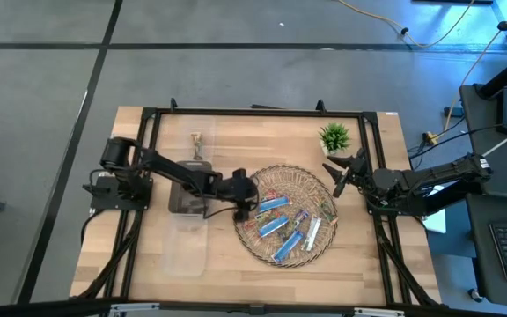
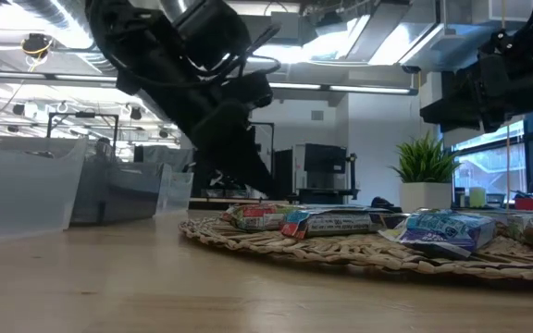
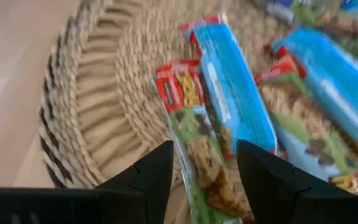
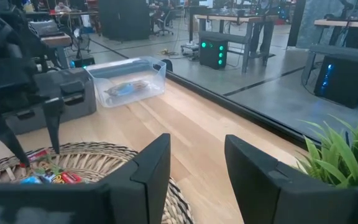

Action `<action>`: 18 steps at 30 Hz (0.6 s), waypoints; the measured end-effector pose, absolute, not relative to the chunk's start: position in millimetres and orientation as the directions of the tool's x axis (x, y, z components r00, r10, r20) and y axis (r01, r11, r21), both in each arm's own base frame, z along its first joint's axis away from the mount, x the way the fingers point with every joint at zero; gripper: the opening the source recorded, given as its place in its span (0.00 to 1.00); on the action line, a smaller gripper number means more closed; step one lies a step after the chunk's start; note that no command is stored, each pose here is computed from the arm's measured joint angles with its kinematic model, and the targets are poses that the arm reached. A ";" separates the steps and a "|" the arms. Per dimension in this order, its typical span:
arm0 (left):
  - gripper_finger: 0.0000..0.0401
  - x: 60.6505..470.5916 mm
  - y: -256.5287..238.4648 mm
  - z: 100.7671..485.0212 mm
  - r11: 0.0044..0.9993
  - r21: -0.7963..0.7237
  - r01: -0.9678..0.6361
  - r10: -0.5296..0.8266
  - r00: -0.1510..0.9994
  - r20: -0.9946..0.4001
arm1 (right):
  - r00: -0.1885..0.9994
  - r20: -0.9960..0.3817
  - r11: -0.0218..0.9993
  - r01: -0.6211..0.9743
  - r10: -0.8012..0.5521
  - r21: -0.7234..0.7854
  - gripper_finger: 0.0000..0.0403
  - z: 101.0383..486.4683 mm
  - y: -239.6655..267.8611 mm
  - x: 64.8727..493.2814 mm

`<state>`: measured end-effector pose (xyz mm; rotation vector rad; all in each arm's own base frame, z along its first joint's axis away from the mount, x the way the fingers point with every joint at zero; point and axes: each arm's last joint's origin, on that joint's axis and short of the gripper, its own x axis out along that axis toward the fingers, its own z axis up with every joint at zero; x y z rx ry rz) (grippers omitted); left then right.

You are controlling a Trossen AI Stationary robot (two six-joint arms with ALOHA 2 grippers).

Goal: Pick and place Granola Bars by type
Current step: Put the red granola bar into the black bin

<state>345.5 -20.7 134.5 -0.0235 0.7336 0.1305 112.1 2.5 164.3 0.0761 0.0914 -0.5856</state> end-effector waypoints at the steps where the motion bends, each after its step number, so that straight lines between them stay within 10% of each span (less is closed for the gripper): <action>1: 0.42 345.1 -21.8 132.8 0.992 0.026 -0.123 0.108 0.728 -0.677 | 0.829 -0.109 0.831 0.555 -0.548 0.044 0.39 164.2 2.5 112.1; 18: 0.27 345.9 -22.6 116.9 0.990 0.017 -0.138 0.109 0.693 -0.712 | 0.829 -0.113 0.831 0.554 -0.548 0.041 0.39 163.7 2.5 112.0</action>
